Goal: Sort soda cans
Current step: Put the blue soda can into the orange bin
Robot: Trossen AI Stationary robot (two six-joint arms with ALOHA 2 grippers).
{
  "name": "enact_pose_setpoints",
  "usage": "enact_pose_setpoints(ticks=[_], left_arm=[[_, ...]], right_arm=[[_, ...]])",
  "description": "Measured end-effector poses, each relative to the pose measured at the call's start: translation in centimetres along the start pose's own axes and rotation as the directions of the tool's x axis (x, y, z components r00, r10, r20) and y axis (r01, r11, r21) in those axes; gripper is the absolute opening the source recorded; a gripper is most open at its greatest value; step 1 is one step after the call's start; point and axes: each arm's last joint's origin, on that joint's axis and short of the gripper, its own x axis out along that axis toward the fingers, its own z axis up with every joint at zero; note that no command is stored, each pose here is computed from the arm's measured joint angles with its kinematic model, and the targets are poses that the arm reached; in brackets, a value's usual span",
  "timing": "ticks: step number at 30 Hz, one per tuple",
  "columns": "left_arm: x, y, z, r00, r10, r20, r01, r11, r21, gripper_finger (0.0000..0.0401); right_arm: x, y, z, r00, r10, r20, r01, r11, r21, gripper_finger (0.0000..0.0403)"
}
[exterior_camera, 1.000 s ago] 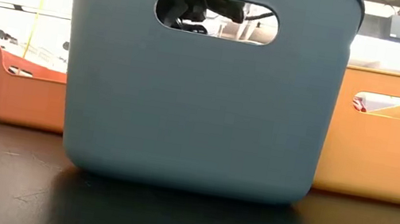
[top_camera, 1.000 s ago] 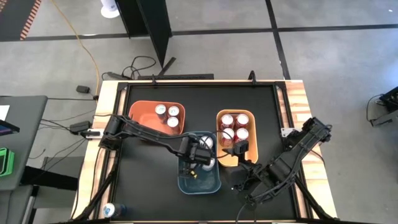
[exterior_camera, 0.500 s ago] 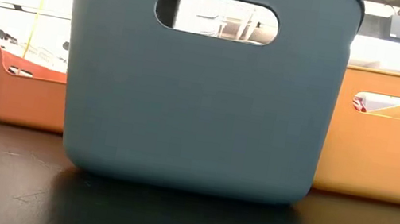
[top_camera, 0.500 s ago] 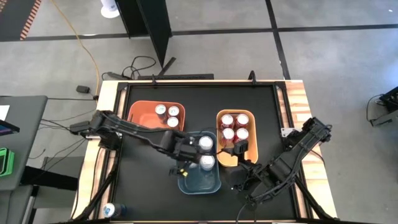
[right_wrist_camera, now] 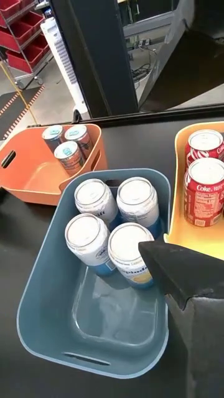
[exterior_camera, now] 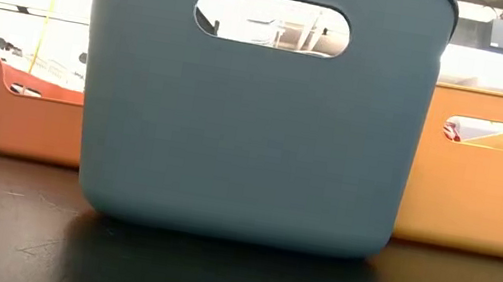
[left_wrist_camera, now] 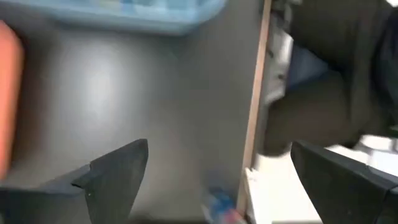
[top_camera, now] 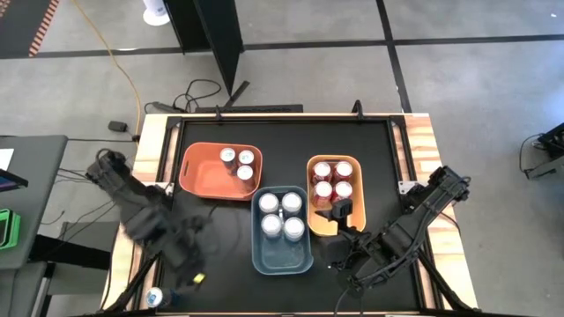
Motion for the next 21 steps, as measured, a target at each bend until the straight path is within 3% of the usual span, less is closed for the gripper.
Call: enact_pose_setpoints(ticks=[7,13,21], left_arm=[[0.5,-4.0,-4.9,0.981,-0.083,-0.174,0.051,0.983,-0.179,0.0391],[2.1,-5.8,-7.8,0.918,-0.055,-0.393,-0.084,0.940,-0.330,0.0391],[4.5,-7.2,-9.6,0.869,0.048,-0.492,-0.255,0.897,-0.361,0.0391]], right_arm=[[0.7,-0.5,0.4,1.000,-0.008,0.009,0.007,0.999,0.046,0.0372],[0.9,-0.7,0.5,1.000,-0.012,0.005,0.012,0.999,0.041,0.0372],[1.1,-0.8,0.5,1.000,-0.016,0.003,0.016,1.000,-0.020,0.0372]])
